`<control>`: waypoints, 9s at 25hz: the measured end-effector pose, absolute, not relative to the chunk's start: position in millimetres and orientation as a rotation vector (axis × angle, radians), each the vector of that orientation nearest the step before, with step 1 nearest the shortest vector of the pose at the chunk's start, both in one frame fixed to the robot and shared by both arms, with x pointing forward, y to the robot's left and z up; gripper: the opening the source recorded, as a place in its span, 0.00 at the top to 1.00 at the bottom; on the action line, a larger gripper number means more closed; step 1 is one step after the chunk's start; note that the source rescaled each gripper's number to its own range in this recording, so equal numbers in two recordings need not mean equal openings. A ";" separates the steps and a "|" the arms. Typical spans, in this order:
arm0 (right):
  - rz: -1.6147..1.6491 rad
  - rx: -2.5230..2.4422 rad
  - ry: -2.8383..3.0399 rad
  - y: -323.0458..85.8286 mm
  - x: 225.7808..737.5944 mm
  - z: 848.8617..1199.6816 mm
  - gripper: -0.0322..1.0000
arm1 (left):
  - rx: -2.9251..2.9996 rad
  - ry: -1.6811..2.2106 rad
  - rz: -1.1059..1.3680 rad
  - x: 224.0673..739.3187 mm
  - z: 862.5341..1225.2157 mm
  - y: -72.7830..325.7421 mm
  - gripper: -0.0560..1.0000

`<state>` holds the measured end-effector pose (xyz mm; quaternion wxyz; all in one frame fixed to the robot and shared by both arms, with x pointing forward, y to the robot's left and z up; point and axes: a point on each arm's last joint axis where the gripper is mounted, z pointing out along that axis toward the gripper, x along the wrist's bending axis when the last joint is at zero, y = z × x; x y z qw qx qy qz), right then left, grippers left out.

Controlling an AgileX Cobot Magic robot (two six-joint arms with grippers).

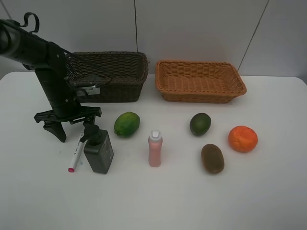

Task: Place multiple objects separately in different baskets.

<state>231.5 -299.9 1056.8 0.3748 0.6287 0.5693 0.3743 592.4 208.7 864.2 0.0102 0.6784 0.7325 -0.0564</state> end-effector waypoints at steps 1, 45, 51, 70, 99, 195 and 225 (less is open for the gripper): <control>0.958 1.609 1.457 -299.9 231.5 1056.8 0.14 | 2.117 2.287 -0.177 592.5 864.0 208.7 0.03; 0.958 1.609 1.457 -299.9 231.5 1056.8 0.14 | 1.726 1.900 0.223 656.7 1067.3 199.9 0.95; 0.958 1.609 1.457 -299.9 231.5 1056.8 0.14 | 1.606 1.876 0.274 700.9 1051.5 193.5 0.95; 0.958 1.609 1.457 -299.9 231.5 1056.8 0.14 | 1.663 1.820 0.436 731.0 1004.9 201.4 0.14; 0.958 1.609 1.457 -299.9 231.5 1056.8 0.14 | 2.199 1.575 0.142 585.6 1117.2 113.9 0.10; 0.958 1.609 1.457 -299.9 231.5 1056.8 0.14 | 2.177 1.851 0.107 541.9 1045.6 91.0 0.59; 0.958 1.609 1.457 -299.9 231.5 1056.8 0.14 | 1.838 1.979 0.300 708.7 986.2 163.0 0.07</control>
